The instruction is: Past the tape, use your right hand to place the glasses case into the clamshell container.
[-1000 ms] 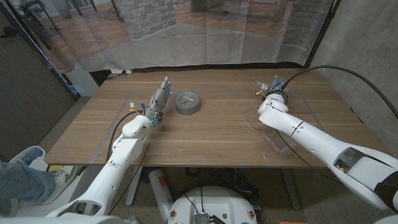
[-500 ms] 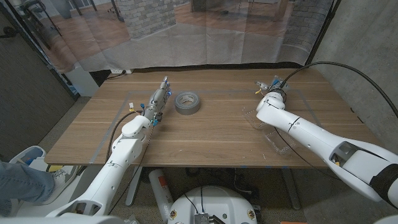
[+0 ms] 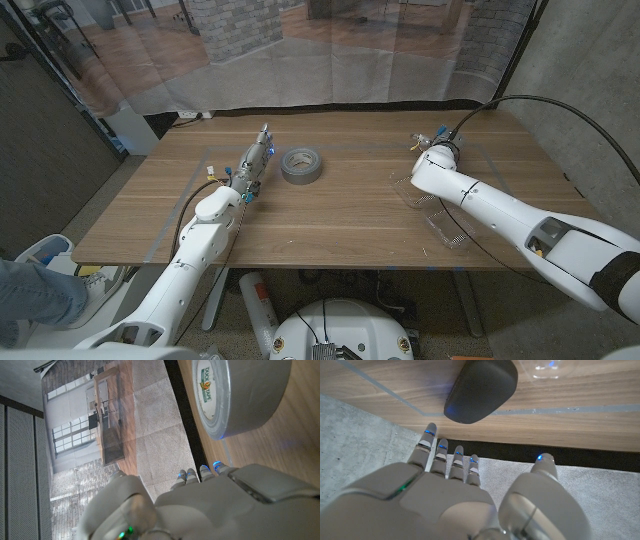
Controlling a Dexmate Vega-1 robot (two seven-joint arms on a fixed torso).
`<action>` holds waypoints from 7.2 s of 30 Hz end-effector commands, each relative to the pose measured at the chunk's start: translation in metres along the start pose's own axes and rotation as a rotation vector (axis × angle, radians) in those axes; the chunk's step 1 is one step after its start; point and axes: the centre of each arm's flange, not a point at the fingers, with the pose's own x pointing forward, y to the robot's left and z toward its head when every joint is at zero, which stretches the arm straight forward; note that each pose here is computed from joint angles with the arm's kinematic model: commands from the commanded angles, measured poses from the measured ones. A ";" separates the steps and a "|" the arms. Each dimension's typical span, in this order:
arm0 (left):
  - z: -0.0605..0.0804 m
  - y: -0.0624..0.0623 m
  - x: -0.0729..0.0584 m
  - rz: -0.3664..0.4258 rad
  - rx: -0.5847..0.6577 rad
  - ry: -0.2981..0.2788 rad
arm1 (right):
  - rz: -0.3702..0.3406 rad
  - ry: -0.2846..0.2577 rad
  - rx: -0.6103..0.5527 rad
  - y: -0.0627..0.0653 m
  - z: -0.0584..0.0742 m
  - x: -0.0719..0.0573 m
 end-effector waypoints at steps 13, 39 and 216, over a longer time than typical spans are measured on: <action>-0.002 0.006 -0.004 0.010 0.003 0.015 | 0.026 0.029 -0.023 0.003 0.005 0.016; -0.009 0.007 -0.002 0.013 0.010 0.051 | 0.045 0.068 -0.008 0.003 -0.002 0.038; -0.022 0.005 0.022 -0.007 -0.009 0.075 | -0.049 -0.176 0.011 -0.047 0.015 0.013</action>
